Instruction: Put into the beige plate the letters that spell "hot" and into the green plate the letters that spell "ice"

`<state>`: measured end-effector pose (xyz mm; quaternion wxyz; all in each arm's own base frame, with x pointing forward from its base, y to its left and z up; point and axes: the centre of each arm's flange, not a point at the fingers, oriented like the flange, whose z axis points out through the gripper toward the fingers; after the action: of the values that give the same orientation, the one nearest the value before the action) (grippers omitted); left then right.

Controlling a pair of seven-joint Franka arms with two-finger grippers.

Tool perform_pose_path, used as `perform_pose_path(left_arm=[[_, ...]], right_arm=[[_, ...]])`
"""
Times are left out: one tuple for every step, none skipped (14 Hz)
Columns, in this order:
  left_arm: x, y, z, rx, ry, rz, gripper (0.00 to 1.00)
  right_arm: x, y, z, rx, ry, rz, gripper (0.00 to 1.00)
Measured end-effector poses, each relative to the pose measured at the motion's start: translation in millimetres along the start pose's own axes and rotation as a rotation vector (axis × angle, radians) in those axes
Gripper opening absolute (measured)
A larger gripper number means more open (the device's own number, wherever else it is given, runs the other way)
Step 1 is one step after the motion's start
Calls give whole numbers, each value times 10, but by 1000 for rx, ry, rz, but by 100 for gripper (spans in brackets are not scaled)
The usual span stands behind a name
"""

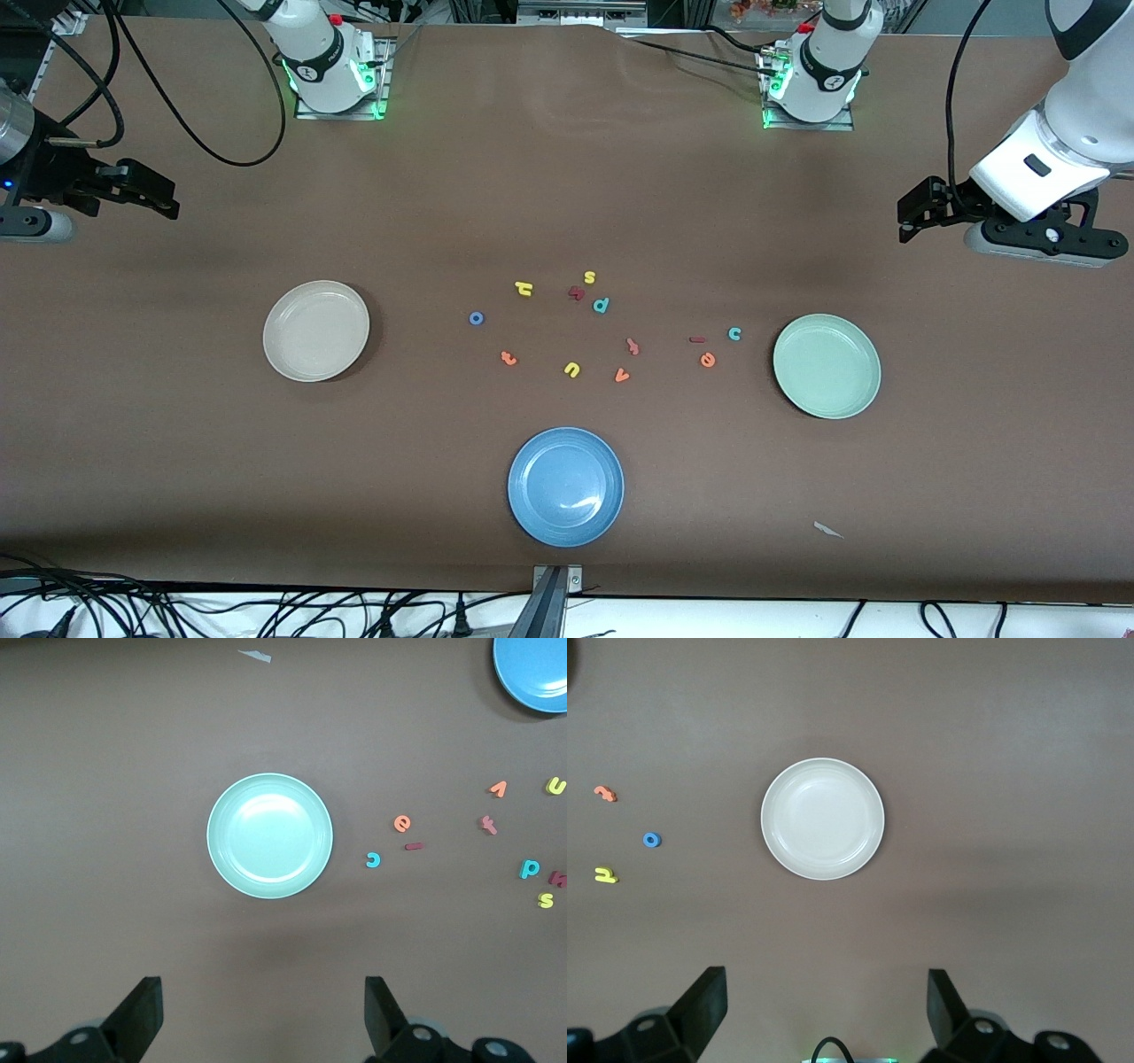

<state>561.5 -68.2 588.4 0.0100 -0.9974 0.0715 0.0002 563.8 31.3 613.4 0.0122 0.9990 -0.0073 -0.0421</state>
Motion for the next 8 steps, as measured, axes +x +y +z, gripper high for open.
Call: perform_pose_path(left_arm=[[0,0,0,0,0,0,100],[0,0,0,0,0,0,100],[0,0,0,0,0,0,100],[-1,0,1,0,-1,0,100],[-1,0,1,0,-1,0,100],[-1,0,1,0,-1,0,100],[-2,0,1,0,-2,0,100],[-2,0,2,0,-2,0,100]], right_arm=[[-2,-2,3,1,-2,0,100],[-3,-2,6,1,-4,0,100],[-3,-3,6,1,-4,0,100],[-3,-4,6,2,-4,0,100],[-4,-7,6,2,-4,0,100],[-5,-11,7,2,-5,-1,100],[-5,-14,7,2,-5,-2,100],[-5,-14,8,2,-5,-2,100]])
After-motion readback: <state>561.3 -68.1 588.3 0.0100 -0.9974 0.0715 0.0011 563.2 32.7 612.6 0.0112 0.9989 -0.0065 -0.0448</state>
